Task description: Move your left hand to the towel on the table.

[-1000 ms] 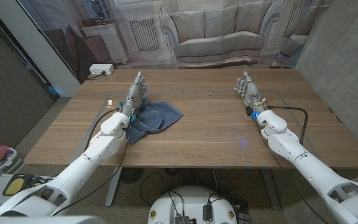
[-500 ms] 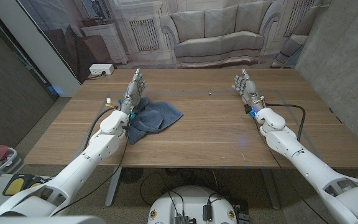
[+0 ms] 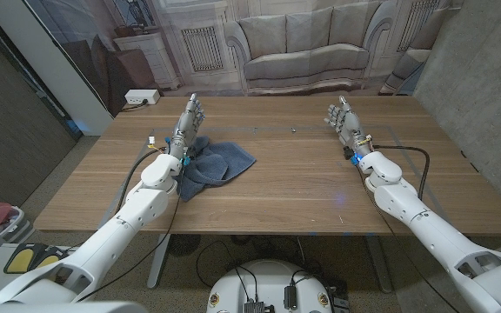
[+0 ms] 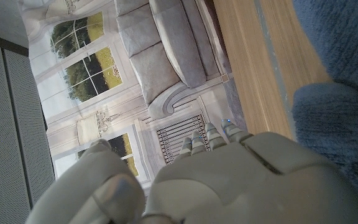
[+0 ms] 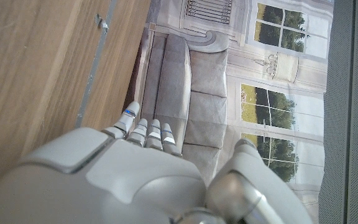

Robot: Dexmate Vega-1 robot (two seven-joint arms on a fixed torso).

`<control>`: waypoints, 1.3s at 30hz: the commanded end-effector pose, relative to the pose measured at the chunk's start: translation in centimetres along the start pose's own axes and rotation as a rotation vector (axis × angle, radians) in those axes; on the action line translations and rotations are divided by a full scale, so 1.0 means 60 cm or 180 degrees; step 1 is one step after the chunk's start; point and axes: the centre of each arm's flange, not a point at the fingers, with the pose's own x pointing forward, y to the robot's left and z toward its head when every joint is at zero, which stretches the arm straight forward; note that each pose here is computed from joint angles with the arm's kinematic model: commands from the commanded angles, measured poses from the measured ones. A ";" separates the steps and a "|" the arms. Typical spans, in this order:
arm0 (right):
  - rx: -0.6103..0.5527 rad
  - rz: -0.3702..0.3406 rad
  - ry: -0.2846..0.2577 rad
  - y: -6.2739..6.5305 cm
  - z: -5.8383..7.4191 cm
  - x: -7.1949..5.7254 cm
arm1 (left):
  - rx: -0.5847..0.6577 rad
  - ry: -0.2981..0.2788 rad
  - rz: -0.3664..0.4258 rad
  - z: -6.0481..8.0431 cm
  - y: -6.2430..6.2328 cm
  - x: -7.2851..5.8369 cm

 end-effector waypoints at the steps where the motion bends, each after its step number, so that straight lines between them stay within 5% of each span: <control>1: -0.0022 -0.0005 -0.0064 -0.016 0.014 -0.007 | 0.0072 -0.0067 0.0009 0.016 -0.012 -0.007; 9: -0.0007 -0.0006 -0.0056 -0.020 0.014 -0.005 | 0.0287 -0.0078 0.0057 0.028 -0.016 -0.015; 39: -0.0028 -0.0032 -0.0040 -0.012 0.014 -0.001 | 0.0267 -0.0219 0.0004 0.058 0.020 -0.037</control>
